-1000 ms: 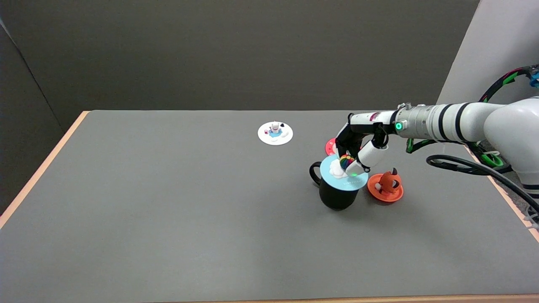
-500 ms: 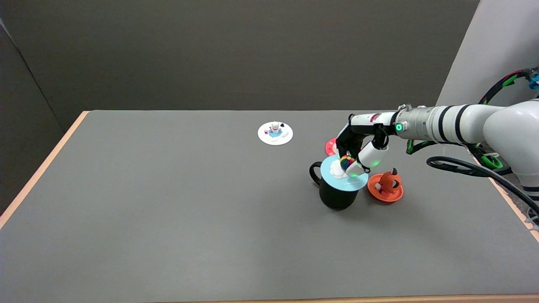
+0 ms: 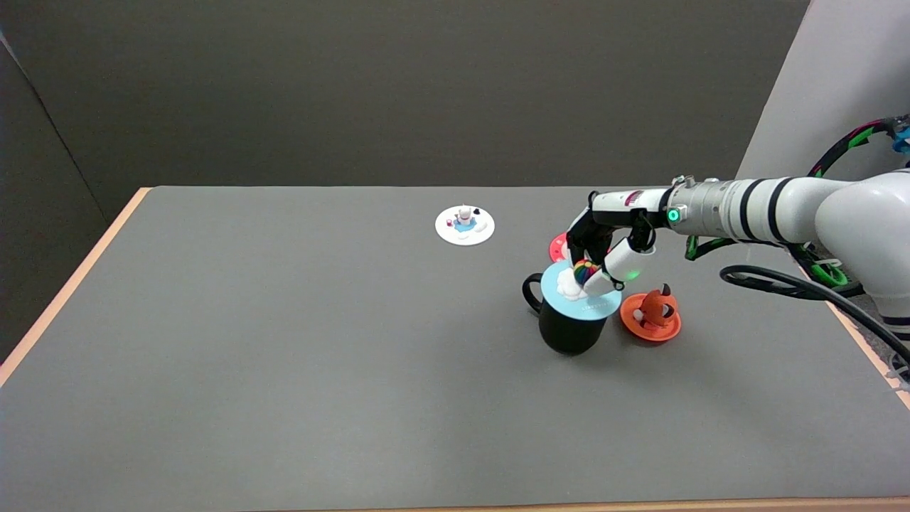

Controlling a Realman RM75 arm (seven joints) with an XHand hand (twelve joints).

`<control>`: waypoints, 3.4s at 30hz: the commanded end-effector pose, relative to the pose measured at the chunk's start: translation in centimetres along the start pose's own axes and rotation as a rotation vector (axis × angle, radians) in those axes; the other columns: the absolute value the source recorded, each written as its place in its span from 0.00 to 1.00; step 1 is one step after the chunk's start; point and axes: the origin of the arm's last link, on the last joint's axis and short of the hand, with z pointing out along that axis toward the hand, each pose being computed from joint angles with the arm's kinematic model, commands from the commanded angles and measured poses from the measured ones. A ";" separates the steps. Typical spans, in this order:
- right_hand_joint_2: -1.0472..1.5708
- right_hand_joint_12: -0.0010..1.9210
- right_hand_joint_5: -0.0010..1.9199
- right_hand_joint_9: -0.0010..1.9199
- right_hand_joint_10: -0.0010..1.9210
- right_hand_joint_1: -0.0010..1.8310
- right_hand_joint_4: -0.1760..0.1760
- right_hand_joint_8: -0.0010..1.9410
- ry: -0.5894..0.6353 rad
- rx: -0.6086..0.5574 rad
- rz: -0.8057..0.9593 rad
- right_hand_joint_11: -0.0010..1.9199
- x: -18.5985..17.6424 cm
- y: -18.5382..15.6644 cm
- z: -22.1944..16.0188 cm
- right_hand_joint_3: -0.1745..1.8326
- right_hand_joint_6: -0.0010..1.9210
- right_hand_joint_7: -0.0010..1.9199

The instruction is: Place the cup lid with blue sky onto the cup.

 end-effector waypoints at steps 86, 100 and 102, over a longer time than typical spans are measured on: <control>0.64 0.45 0.45 0.32 0.34 0.52 0.11 0.21 1.083 0.018 0.125 0.20 6.6 -1.3 -3.1 0.47 0.17 0.50; 0.62 0.40 0.41 0.38 0.12 0.41 0.20 0.11 1.208 -0.129 0.171 0.18 2.4 1.8 -3.0 0.49 0.15 0.42; 0.60 0.39 0.38 0.37 0.11 0.39 0.19 0.10 1.194 -0.148 0.260 0.19 1.1 3.5 -3.3 0.53 0.13 0.40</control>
